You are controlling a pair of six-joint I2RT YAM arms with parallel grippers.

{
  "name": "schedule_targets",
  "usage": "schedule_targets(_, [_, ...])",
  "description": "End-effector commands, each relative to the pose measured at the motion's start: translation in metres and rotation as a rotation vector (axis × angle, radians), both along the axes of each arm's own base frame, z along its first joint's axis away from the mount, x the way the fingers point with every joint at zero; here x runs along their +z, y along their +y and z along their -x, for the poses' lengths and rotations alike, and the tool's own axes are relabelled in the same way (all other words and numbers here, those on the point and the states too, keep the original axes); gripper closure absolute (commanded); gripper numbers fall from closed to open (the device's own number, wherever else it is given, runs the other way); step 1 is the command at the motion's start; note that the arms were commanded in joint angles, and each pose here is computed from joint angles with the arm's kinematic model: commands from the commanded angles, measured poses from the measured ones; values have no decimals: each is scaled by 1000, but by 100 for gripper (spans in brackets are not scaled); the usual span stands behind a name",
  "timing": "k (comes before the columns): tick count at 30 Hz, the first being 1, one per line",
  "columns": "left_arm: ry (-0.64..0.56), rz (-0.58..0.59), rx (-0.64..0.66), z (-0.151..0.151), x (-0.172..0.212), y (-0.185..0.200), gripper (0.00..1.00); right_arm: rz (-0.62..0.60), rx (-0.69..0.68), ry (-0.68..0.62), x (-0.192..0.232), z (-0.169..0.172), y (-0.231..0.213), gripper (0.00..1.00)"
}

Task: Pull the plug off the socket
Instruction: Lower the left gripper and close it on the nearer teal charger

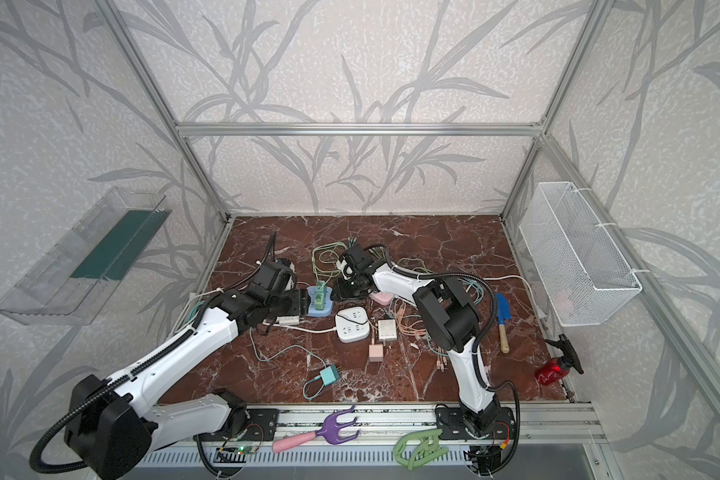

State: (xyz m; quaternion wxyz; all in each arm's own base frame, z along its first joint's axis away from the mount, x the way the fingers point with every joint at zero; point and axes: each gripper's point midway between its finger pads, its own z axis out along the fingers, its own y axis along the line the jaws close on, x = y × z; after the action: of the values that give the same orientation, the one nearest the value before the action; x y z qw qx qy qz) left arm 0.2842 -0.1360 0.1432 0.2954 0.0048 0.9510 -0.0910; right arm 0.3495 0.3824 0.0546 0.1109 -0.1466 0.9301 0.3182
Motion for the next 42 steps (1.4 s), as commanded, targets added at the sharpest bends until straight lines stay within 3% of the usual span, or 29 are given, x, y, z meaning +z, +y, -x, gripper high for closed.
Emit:
schedule_targets(1, [-36, -36, 5, -4, -3, -5, 24, -24, -4, -2, 8, 1, 3, 52])
schedule_targets(9, [-17, -144, -5, -11, -23, -20, 26, -34, -6, 16, 0, 0, 6, 52])
schedule_targets(23, [-9, -168, 4, -37, -47, -39, 35, -43, -14, 53, -15, -5, 9, 53])
schedule_targets(27, [12, -207, 10, -42, -54, -39, 41, -50, -11, 65, -17, -4, 12, 56])
schedule_targets(42, [35, -292, 24, -54, -72, -36, 48, -90, -10, 107, -21, -1, 25, 59])
